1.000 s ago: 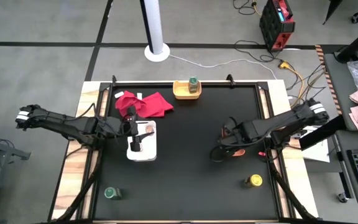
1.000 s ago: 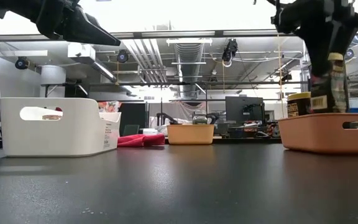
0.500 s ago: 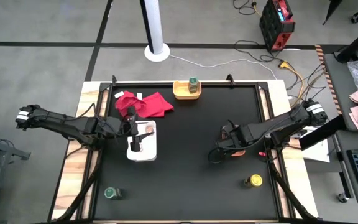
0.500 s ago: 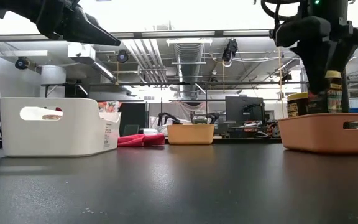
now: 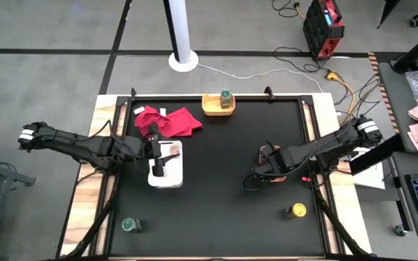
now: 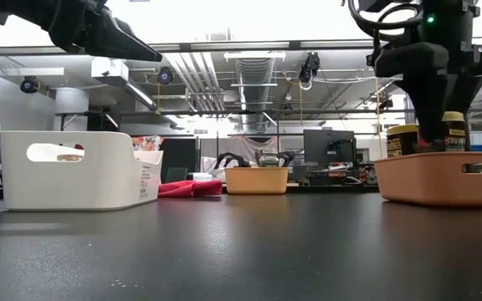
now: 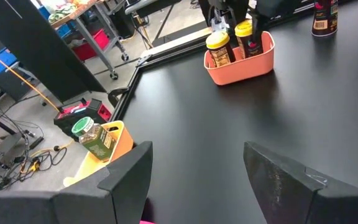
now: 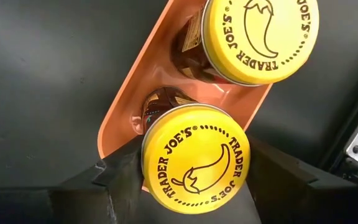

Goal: Sort spices by type
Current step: Put the top yellow seasoning bottle into the orange bin, then put the green seasoning bottle into the yellow bin

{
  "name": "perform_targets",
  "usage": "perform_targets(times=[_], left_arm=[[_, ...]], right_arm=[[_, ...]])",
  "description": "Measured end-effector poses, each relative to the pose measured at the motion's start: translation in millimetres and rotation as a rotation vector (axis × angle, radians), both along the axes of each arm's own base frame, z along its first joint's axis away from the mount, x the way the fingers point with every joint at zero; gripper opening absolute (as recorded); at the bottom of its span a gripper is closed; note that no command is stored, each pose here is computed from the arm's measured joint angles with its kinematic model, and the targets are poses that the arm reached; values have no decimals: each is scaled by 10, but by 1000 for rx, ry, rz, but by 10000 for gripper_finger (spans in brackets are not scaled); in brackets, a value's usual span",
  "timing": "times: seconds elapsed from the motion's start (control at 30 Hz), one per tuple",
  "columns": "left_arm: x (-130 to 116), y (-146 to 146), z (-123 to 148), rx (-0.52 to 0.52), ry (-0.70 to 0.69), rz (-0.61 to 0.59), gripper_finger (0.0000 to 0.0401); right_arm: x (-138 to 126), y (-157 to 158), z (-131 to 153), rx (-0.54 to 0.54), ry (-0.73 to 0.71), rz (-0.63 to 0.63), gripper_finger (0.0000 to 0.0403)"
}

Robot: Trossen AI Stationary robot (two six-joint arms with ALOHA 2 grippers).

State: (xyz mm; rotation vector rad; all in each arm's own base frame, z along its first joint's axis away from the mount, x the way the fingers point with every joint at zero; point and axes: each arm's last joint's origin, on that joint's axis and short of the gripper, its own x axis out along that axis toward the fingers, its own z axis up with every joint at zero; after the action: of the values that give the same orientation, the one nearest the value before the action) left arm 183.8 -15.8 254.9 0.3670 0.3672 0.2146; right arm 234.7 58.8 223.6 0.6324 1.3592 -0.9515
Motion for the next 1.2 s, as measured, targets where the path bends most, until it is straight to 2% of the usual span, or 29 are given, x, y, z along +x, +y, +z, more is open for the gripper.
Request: perform_targets(times=[0.43,0.87,1.03,1.2], left_arm=[[0,0,0,0,0,0,236],[0,0,0,-7,-2,2,236],[0,0,-1,-51,-14,18,236],[-13,-9,-32,-145,-5,37,236]], right_arm=[[12,2,21,1,-15,-16,281],[44,9,321,-5,-18,-12,288],[37,-15,464,-74,-29,34,277],[79,-59,566,-248,-90,133,266]])
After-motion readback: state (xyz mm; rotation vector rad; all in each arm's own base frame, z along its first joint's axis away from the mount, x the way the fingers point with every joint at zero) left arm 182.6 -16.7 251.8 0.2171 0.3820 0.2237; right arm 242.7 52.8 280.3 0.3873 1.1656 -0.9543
